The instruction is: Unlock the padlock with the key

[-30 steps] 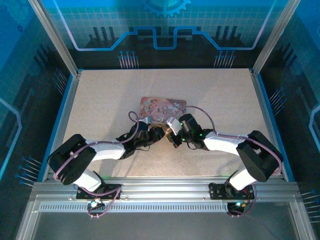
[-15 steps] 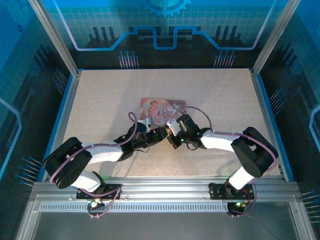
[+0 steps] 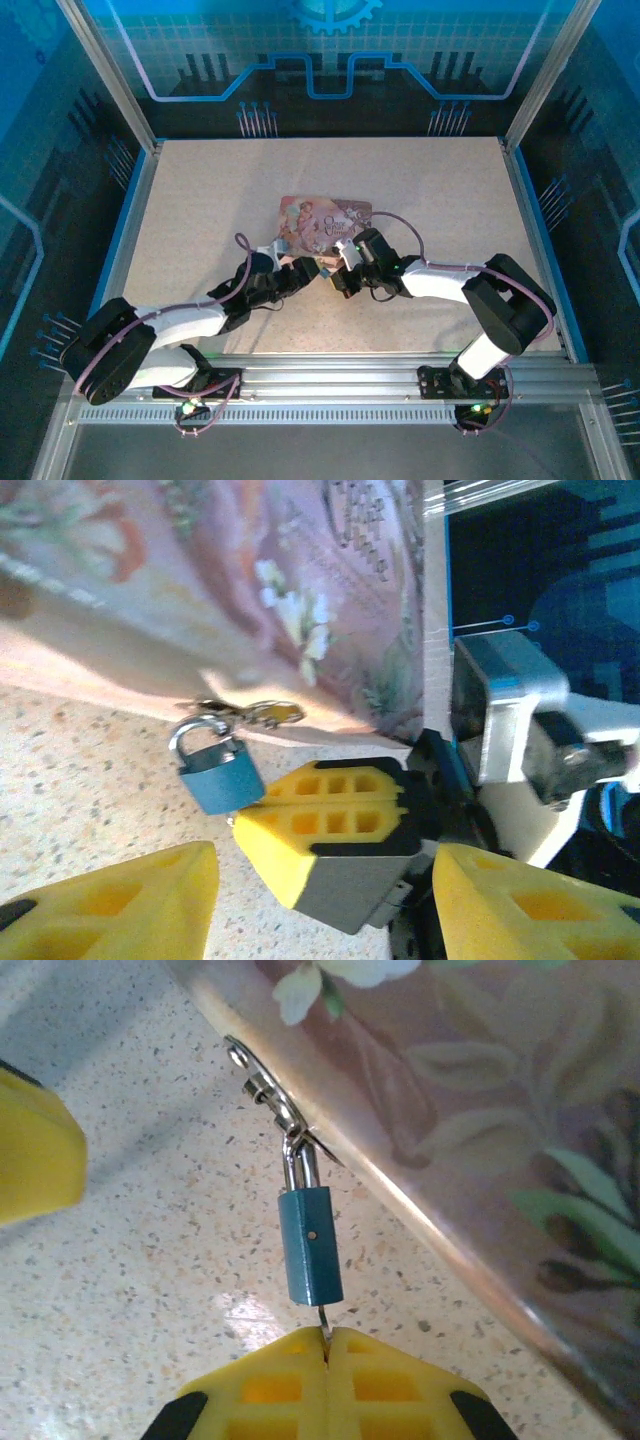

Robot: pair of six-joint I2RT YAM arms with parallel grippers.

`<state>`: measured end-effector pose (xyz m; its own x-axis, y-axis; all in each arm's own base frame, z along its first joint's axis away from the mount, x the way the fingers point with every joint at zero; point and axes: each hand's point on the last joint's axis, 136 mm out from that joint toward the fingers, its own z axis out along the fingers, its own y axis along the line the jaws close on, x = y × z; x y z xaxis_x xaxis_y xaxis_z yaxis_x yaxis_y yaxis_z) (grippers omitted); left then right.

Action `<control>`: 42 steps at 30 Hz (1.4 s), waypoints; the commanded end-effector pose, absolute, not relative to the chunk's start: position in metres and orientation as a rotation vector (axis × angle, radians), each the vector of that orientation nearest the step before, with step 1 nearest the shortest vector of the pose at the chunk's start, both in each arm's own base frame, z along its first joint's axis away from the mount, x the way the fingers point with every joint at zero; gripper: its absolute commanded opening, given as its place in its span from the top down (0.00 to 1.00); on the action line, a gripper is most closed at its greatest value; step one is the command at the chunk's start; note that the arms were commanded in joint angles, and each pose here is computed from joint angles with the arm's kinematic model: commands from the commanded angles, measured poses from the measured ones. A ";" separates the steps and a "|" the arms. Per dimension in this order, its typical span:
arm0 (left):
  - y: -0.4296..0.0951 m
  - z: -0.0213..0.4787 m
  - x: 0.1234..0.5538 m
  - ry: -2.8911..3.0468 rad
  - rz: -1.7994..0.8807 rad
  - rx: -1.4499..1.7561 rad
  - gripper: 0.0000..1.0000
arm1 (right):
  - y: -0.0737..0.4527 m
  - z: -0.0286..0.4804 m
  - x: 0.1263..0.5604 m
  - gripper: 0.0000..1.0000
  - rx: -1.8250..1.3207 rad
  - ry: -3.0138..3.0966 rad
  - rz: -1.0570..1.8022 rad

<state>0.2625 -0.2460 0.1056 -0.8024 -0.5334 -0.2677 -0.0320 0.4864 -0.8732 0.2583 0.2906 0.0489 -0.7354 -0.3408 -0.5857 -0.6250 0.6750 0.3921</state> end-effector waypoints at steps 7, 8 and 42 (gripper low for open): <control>-0.240 0.094 0.265 2.188 -1.319 -0.580 0.44 | 0.322 0.072 0.244 0.99 -0.601 2.481 1.073; -0.241 0.093 0.265 2.191 -1.324 -0.583 0.45 | 0.323 0.072 0.242 0.99 -0.588 2.489 1.091; -0.230 0.070 0.270 2.161 -1.323 -0.793 0.59 | 0.342 0.089 0.237 0.99 -0.319 2.536 1.330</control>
